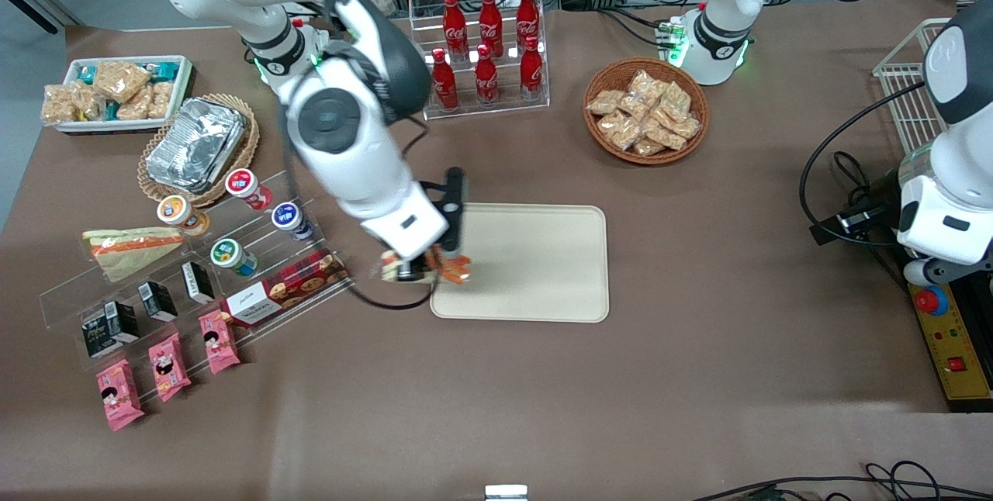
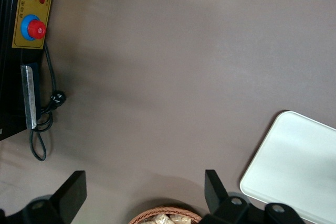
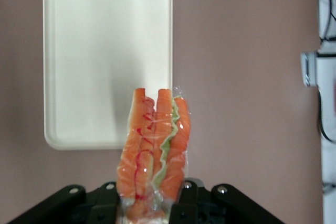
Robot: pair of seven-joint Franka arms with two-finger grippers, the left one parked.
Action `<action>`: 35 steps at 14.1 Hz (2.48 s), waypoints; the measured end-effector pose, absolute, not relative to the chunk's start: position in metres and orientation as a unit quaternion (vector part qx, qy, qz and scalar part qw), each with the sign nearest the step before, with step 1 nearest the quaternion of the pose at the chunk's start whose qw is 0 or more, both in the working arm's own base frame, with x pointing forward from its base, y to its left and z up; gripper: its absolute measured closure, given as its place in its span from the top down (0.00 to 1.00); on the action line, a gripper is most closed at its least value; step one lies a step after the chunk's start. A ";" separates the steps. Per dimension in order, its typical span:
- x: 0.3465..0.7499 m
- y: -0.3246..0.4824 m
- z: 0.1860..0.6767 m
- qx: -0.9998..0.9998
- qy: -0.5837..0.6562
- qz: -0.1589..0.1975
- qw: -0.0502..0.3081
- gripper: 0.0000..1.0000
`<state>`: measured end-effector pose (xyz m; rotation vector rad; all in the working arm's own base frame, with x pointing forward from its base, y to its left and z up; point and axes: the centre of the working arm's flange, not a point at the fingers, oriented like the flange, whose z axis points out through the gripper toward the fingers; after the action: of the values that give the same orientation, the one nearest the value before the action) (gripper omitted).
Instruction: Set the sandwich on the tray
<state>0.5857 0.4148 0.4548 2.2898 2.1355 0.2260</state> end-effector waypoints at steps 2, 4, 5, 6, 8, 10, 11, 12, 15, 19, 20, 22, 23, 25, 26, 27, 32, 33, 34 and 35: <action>0.573 0.453 0.417 0.732 0.677 0.075 0.004 0.27; 0.566 0.478 0.374 0.726 0.683 0.078 0.008 0.27; 0.563 0.487 0.355 0.722 0.687 0.079 0.011 0.28; 0.559 0.496 0.337 0.718 0.691 0.081 0.012 0.28; 0.557 0.505 0.310 0.714 0.694 0.087 0.016 0.28; 0.561 0.505 0.289 0.714 0.694 0.091 0.020 0.30; 0.563 0.504 0.279 0.715 0.693 0.093 0.023 0.37; 0.564 0.504 0.269 0.715 0.693 0.095 0.025 0.38; 0.567 0.502 0.247 0.715 0.692 0.098 0.029 0.38; 0.567 0.503 0.243 0.716 0.691 0.101 0.030 0.59; 0.569 0.504 0.249 0.717 0.688 0.106 0.028 0.70; 0.578 0.499 0.275 0.732 0.670 0.121 0.016 0.89; 0.586 0.490 0.294 0.743 0.658 0.123 0.006 0.98; 0.611 0.448 0.341 0.776 0.620 0.111 -0.019 1.00; 0.628 0.412 0.366 0.799 0.591 0.105 -0.037 1.00; 0.648 0.367 0.389 0.822 0.558 0.101 -0.058 1.00; 0.681 0.193 0.475 0.879 0.455 0.074 -0.116 1.00; 0.676 0.170 0.490 0.887 0.442 0.063 -0.122 1.00; 0.673 0.143 0.504 0.895 0.425 0.053 -0.124 1.00; 0.669 0.108 0.518 0.907 0.401 0.043 -0.123 1.00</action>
<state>0.6691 0.1081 0.5175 3.0957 1.3679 0.1454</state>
